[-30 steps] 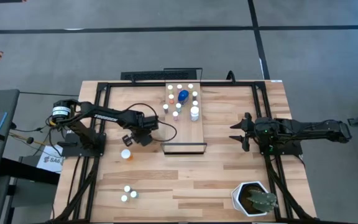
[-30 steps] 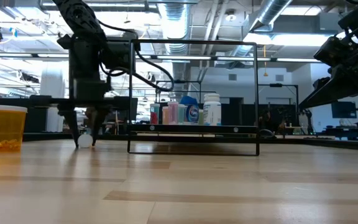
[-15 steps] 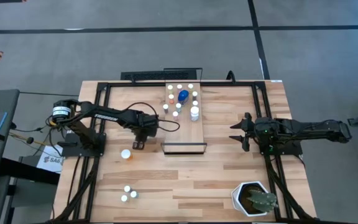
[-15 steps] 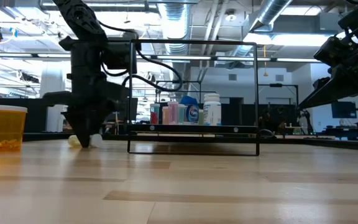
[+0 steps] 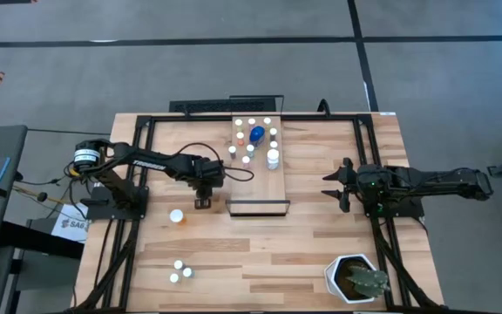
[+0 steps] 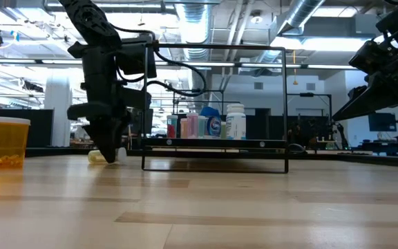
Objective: Pick and place medicine bottles onto shelf by color
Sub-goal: Put the yellow pill bottle on the shelf
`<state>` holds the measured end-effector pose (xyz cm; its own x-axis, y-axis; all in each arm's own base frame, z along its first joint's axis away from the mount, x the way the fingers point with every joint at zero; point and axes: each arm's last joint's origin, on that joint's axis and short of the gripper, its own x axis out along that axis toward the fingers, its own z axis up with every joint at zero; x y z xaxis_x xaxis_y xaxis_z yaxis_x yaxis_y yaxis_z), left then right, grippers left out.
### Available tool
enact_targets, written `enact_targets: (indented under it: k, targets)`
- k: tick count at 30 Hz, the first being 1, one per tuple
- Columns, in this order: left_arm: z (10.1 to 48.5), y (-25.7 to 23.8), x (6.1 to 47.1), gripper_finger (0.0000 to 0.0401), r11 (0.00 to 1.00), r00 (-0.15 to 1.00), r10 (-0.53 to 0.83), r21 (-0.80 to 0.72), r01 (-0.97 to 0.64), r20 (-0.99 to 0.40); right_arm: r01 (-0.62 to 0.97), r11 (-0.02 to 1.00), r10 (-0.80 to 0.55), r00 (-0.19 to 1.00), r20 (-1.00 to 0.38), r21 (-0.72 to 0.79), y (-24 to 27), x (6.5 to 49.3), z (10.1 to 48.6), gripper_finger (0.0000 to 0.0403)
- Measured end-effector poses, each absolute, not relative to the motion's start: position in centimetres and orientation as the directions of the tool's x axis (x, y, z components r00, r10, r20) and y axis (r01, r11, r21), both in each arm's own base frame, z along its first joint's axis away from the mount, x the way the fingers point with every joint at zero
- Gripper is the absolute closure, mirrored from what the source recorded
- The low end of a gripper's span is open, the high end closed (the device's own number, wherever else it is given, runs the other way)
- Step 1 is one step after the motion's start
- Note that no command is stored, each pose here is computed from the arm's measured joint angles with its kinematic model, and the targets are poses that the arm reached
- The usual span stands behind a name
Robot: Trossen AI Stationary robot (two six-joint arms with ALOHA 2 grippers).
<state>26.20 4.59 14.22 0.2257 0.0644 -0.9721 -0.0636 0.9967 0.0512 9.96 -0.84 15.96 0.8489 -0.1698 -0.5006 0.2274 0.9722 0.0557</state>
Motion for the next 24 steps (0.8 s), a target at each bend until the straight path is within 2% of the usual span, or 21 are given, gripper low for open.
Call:
enact_targets:
  k: [4,11,18,24]
  targets:
    - [14.23,4.78,26.17,0.0300,0.987,0.214,0.129,0.103,-0.125,-0.968,0.228,0.972,-0.170,0.849,-0.501,0.056,-0.84,9.96,15.96,0.0147]
    - [14.22,4.70,26.15,0.0300,0.981,0.216,0.103,0.063,-0.183,-0.971,0.227,0.972,-0.170,0.849,-0.501,0.056,-0.84,9.96,15.96,0.0147]
    - [14.24,4.70,26.25,0.0300,0.983,0.227,0.100,0.061,-0.174,-0.969,0.228,0.972,-0.170,0.849,-0.501,0.056,-0.84,9.96,15.96,0.0147]
    - [14.32,4.79,26.45,0.0300,0.969,0.241,0.144,0.087,-0.230,-0.960,0.227,0.972,-0.170,0.849,-0.501,0.056,-0.84,9.96,15.96,0.0147]
